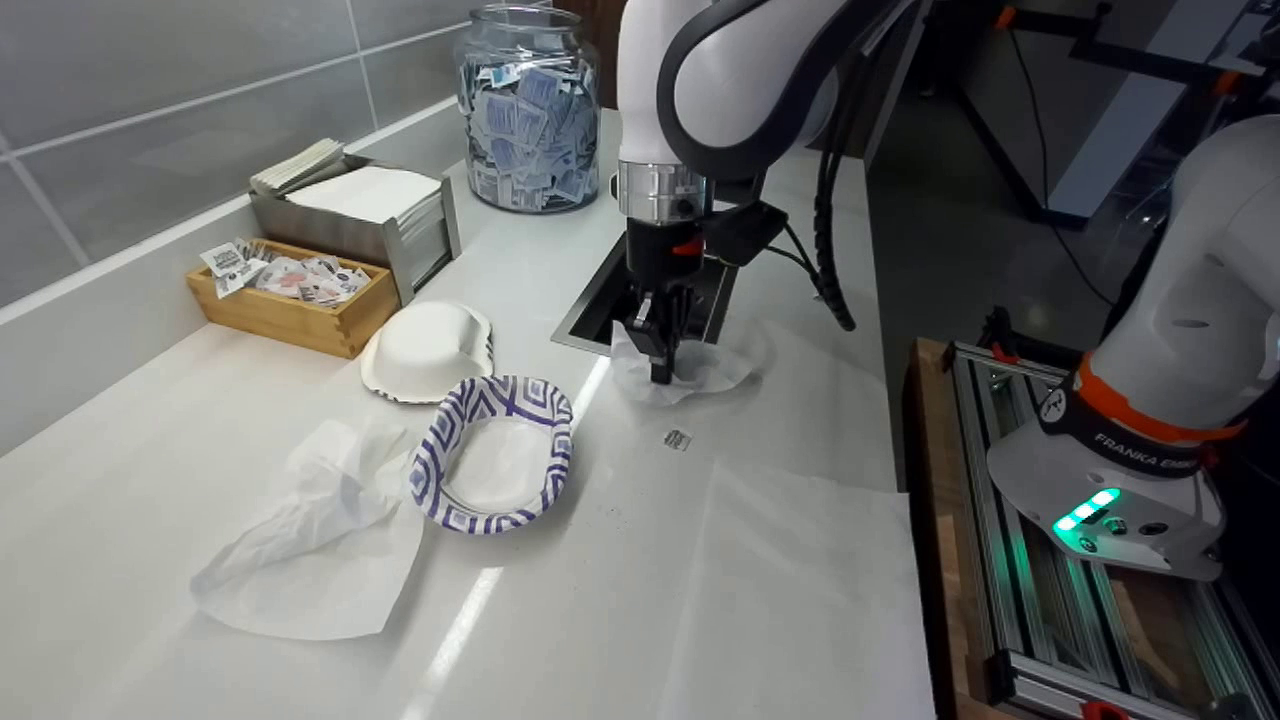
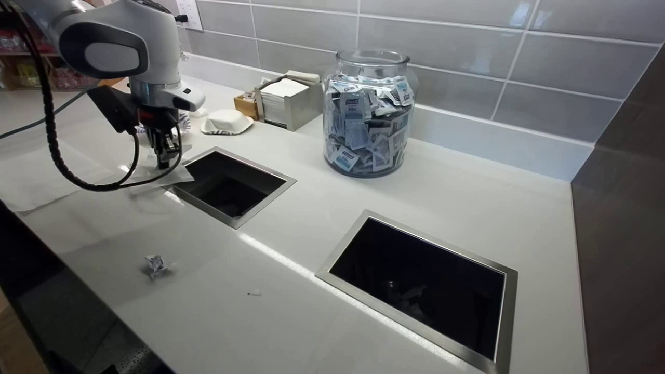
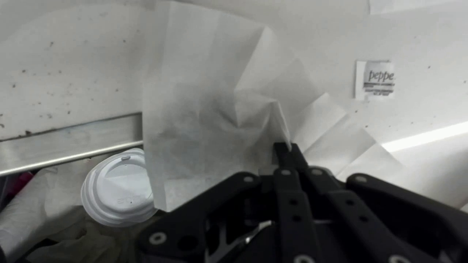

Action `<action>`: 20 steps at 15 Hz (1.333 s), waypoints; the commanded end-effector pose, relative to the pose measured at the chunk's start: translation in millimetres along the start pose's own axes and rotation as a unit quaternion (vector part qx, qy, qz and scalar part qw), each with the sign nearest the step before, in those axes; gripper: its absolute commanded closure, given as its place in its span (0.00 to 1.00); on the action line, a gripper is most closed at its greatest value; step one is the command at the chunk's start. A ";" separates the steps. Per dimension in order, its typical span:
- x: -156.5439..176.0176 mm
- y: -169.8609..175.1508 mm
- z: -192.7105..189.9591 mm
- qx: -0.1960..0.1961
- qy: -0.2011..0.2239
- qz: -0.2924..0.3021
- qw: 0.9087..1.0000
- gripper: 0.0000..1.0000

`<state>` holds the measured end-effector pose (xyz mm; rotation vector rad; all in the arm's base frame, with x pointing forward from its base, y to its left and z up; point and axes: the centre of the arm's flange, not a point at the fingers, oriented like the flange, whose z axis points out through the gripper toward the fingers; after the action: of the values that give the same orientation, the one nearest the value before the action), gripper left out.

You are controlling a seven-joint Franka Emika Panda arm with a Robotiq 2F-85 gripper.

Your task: Use the paper towel to wipe the counter

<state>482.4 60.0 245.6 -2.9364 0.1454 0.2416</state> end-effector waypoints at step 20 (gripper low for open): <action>-21.1 18.8 18.7 -0.107 -0.097 0.106 0.984 1.00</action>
<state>466.4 70.3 240.1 -3.0487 0.3645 0.5358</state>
